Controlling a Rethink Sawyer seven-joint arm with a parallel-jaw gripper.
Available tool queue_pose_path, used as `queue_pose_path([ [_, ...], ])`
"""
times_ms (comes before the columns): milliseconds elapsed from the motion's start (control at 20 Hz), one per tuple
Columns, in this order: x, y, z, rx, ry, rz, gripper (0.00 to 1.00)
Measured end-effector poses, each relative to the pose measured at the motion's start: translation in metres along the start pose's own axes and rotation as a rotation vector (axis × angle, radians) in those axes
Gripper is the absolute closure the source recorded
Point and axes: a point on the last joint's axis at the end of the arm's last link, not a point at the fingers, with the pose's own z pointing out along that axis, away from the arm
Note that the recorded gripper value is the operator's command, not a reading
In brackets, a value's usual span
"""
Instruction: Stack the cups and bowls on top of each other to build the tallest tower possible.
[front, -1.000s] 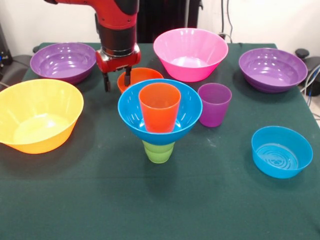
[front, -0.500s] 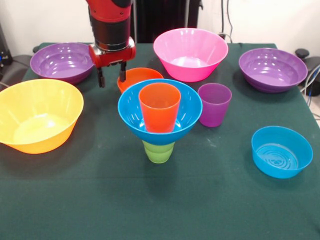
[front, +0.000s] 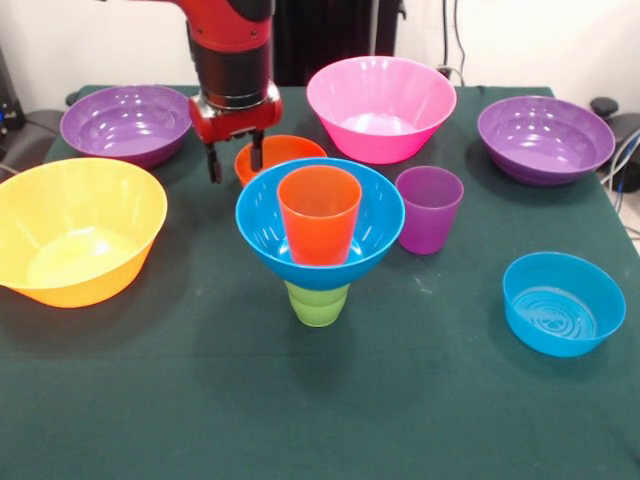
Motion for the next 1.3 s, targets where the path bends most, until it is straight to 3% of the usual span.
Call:
queue_pose_path([
  [300, -0.005, 0.011, 0.012, -0.006, -0.02, -0.013, 0.0],
  [700, -0.008, 0.025, 0.026, -0.017, -0.002, -0.036, 0.0],
  [750, -0.01, 0.024, 0.024, -0.006, 0.008, -0.045, 1.0],
  [1300, -0.017, 0.025, 0.019, 0.001, 0.056, -0.052, 1.0],
])
